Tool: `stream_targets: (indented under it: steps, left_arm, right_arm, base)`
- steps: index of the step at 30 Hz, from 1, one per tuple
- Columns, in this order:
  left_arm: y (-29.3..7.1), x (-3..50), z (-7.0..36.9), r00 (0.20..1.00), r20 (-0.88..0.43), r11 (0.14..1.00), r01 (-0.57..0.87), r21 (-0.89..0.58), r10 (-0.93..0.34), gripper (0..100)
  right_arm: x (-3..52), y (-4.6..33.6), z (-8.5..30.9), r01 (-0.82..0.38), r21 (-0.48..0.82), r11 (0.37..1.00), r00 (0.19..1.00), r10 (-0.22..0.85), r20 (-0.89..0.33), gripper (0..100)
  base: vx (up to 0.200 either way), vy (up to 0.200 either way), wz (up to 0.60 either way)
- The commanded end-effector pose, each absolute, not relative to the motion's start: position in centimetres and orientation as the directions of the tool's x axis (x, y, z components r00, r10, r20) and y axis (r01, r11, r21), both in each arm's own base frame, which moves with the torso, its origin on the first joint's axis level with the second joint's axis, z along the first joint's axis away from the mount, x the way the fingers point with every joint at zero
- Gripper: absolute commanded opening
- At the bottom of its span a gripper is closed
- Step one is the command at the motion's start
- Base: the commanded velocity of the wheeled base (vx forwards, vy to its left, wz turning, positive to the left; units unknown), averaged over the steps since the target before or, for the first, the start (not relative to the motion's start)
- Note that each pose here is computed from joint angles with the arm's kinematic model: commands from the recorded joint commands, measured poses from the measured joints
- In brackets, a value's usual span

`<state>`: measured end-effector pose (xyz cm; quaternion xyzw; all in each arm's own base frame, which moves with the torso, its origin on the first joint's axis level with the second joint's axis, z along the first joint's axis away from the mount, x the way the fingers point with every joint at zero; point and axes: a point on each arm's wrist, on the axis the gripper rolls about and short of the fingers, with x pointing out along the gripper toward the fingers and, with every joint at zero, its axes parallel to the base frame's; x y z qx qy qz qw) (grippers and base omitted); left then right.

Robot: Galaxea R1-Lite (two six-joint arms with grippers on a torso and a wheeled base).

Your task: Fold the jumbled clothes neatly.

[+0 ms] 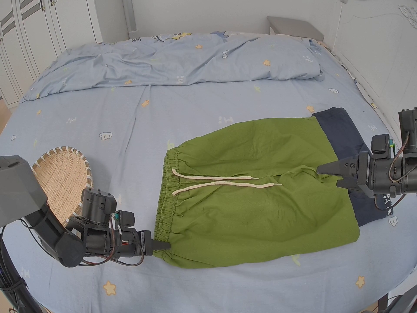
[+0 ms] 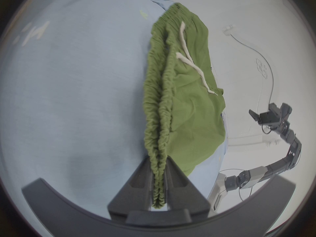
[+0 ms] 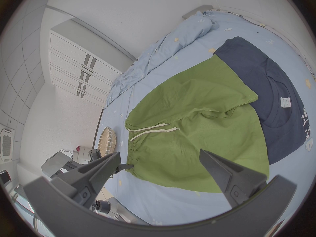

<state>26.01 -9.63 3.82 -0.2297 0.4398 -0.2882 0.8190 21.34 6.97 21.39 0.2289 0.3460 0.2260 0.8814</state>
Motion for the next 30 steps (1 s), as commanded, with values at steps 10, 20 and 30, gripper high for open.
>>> stream_targets:
  steps: [10, 20, 30]
  left_arm:
    - [-1.2, 22.4, 9.0, 0.637, -0.418, 0.644, 0.164, -0.748, -0.648, 0]
    - [0.3, 22.4, 9.3, 0.671, -0.401, 0.644, 0.149, -0.750, -0.623, 0]
    - [0.1, 22.9, 9.7, 0.674, -0.386, 0.642, 0.173, -0.747, -0.630, 0]
  right_arm:
    - [21.1, 7.5, 20.4, -0.240, 0.562, 0.792, 0.619, 0.571, -0.539, 100]
    - [21.5, 5.2, 15.4, -0.123, 0.505, 0.855, 0.555, 0.481, -0.679, 100]
    - [23.6, 3.6, 10.7, -0.078, 0.498, 0.863, 0.455, 0.476, -0.753, 100]
  base:
    - [0.000, 0.000, 0.00]
    - [0.000, 0.000, 0.00]
    - [0.000, 0.000, 0.00]
